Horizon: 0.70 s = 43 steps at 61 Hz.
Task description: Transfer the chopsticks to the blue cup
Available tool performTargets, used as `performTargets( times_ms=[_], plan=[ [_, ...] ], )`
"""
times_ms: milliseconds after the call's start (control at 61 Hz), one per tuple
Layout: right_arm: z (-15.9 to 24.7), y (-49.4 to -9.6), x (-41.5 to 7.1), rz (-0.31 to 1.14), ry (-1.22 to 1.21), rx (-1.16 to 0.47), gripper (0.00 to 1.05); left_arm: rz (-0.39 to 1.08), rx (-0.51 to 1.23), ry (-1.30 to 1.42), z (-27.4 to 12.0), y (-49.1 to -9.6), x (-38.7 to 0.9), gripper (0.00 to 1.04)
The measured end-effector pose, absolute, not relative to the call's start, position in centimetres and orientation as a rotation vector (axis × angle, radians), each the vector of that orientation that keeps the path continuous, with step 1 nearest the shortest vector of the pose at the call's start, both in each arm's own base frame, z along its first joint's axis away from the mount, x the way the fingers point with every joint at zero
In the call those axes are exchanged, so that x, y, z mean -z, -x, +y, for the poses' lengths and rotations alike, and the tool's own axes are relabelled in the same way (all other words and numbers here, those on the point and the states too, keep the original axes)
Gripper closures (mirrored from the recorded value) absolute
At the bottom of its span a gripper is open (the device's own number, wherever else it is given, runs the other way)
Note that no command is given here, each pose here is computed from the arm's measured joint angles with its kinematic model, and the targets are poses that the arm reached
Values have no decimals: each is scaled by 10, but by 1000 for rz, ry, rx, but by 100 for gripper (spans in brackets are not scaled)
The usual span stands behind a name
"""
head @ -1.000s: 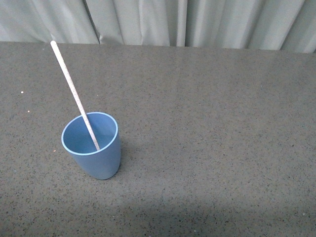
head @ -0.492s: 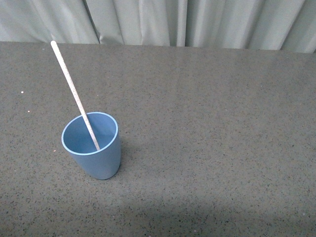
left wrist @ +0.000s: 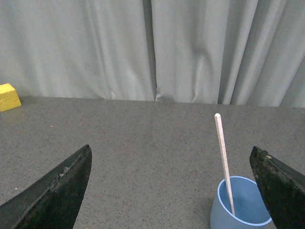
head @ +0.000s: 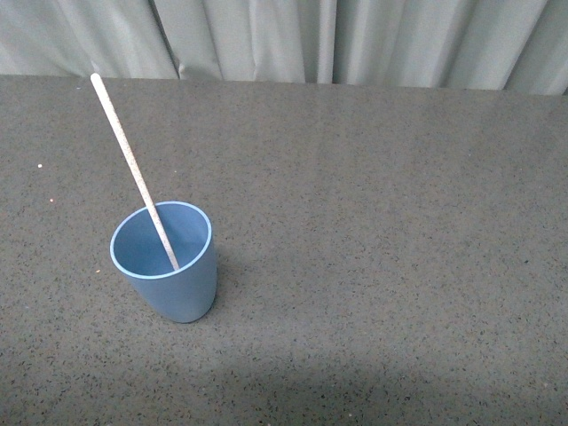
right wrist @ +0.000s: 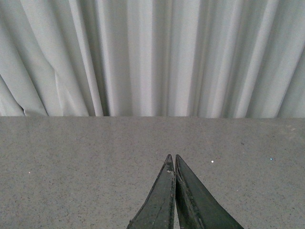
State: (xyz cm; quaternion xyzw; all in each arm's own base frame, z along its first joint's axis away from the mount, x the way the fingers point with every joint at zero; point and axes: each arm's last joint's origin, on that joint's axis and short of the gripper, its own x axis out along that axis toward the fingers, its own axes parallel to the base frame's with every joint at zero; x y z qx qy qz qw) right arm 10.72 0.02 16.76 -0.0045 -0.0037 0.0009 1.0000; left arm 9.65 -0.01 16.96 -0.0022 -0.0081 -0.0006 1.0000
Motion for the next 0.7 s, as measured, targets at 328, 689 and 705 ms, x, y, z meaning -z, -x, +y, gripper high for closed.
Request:
performTargets(
  times_ms=[328,689,705],
  plan=[
    [0,-98,-165,-2,8,-2,95,-16,1,4,0,-97,-170,7],
    [0,-98,-165,-2,8,-2,33,-16,1,4,0,-97,-170,7],
    [0,-98,-165,-2,8,-2,31,-16,1,4,0,-97,-170,7]
  ],
)
